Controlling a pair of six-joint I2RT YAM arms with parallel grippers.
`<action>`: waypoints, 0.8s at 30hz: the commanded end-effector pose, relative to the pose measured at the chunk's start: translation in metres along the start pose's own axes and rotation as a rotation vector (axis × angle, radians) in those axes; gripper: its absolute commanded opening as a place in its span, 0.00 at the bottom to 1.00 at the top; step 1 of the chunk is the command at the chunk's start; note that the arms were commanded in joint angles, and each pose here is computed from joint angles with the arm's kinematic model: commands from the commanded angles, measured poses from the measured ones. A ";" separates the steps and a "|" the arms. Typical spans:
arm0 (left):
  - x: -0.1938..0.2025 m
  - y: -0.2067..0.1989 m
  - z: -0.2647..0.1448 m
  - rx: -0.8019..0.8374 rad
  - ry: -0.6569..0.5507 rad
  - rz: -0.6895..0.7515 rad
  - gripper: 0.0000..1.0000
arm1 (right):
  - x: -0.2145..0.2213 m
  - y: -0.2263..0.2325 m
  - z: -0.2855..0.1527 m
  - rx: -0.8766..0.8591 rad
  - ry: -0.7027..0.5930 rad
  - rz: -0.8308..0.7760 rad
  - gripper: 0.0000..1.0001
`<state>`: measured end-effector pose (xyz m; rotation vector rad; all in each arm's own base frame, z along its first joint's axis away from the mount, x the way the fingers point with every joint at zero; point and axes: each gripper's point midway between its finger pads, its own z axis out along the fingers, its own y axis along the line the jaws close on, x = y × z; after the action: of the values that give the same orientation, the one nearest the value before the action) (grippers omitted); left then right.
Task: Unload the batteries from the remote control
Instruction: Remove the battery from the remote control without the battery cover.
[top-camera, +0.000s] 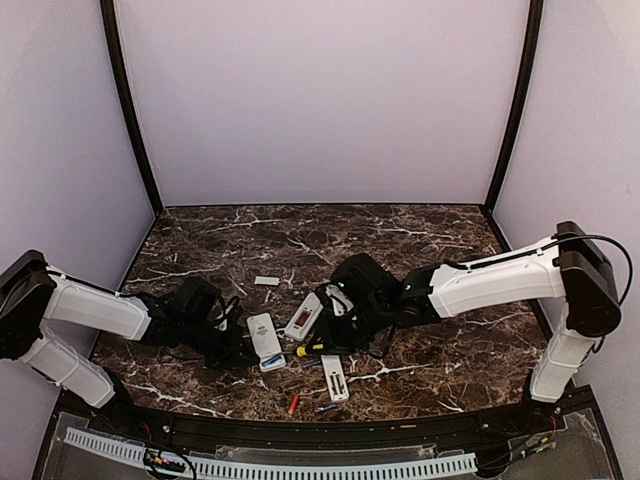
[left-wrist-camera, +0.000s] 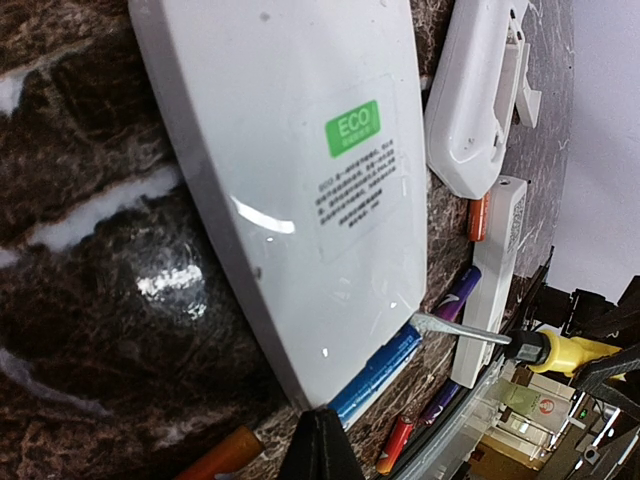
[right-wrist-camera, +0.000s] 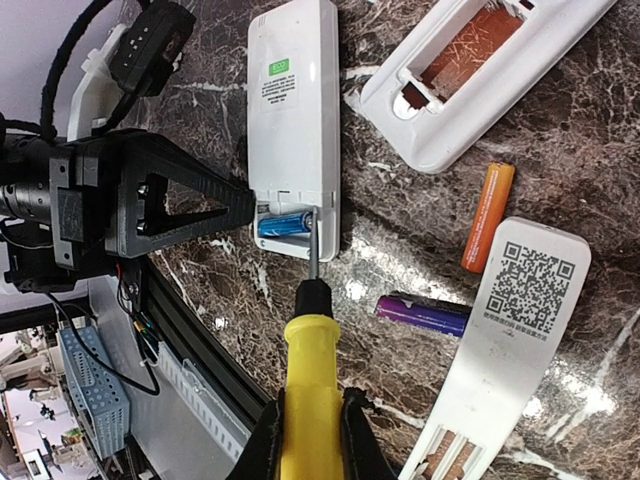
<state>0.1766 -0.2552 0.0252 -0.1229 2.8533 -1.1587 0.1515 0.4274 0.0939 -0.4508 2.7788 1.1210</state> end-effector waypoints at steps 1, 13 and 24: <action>0.007 0.007 0.004 -0.024 0.012 0.005 0.00 | 0.003 0.062 -0.008 -0.268 0.025 -0.062 0.00; 0.007 0.007 0.004 -0.025 0.014 0.006 0.00 | -0.001 0.081 -0.021 -0.335 0.007 -0.088 0.00; 0.004 0.008 -0.005 -0.050 -0.026 0.017 0.01 | -0.009 0.069 -0.028 -0.254 -0.058 -0.095 0.00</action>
<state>0.1759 -0.2574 0.0265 -0.1048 2.8437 -1.1546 0.1305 0.4590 0.1352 -0.5528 2.6395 1.4603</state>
